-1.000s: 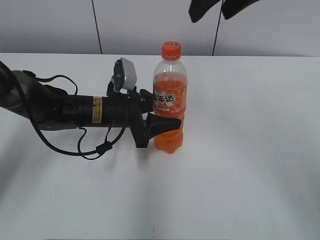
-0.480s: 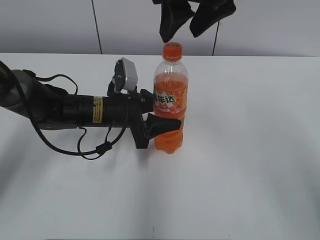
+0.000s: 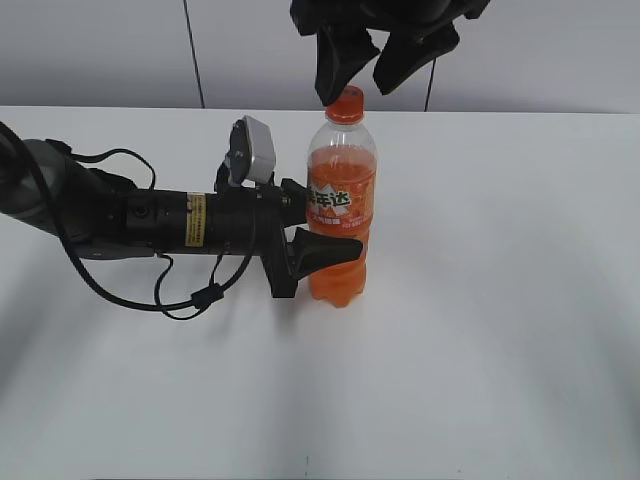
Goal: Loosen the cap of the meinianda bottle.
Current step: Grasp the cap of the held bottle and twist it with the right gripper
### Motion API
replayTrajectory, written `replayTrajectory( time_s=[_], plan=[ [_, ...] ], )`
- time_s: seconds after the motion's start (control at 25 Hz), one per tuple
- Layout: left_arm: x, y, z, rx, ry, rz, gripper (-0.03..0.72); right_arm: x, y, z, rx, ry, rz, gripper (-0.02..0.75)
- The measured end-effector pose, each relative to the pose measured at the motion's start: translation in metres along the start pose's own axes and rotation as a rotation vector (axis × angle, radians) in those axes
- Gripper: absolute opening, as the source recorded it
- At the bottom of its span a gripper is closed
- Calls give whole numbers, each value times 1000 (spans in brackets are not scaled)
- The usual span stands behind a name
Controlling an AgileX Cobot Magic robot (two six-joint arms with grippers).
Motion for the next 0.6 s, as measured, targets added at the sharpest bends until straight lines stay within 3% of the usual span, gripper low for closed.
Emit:
replayTrajectory(
  time_s=[0.4,0.6],
  plan=[
    [0,0,0,-1,2,0,408,0,-1,12,1,26,7,461],
    [0,0,0,-1,2,0,408,0,0,12,-4,28,9,405]
  ],
)
Point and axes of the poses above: a point on each arm's last joint axis where the gripper is mounted, z pointing out along that axis toward the gripper, y along the wrist's bending axis when the last joint is at zero, x = y × z, the point moved 4 cm from there along z, pointing out along that axis toward the gripper, and after that the axes turned 11 degrees about z, right-handed, at the moved point
